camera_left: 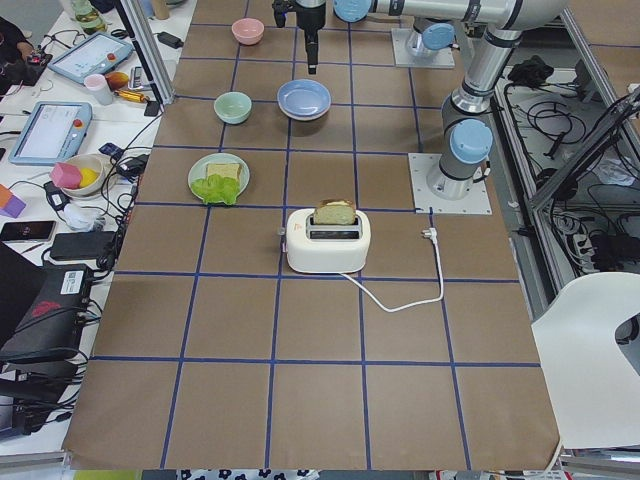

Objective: Stack three plates with pink and blue

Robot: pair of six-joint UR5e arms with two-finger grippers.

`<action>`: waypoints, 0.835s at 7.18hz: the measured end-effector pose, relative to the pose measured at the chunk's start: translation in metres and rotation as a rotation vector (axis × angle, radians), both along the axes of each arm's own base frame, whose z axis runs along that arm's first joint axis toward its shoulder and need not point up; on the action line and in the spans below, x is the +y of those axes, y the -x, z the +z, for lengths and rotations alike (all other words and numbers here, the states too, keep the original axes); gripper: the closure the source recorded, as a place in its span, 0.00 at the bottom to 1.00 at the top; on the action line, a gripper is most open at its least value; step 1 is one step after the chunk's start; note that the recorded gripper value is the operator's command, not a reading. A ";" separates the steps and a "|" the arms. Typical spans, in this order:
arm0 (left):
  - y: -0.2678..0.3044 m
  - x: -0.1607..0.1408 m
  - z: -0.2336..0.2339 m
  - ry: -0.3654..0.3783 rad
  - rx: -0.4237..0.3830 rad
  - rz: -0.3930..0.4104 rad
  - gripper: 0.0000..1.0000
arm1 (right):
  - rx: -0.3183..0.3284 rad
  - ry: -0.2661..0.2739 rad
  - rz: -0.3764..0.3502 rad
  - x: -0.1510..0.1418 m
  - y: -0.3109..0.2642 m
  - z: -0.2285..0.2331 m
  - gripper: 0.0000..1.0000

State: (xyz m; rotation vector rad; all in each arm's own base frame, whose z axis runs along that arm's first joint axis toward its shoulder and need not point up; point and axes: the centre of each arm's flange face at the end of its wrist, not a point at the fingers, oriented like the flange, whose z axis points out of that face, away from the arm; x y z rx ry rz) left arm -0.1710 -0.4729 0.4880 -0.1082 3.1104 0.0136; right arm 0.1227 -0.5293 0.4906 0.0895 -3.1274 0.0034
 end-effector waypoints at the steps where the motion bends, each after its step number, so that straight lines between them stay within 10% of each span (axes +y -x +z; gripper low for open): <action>1: 0.000 0.000 0.000 0.000 0.000 0.000 0.00 | 0.001 0.002 0.019 0.005 0.003 0.008 0.00; 6: 0.000 0.000 0.000 0.001 -0.001 0.000 0.00 | 0.013 0.040 0.072 0.004 0.024 0.024 0.00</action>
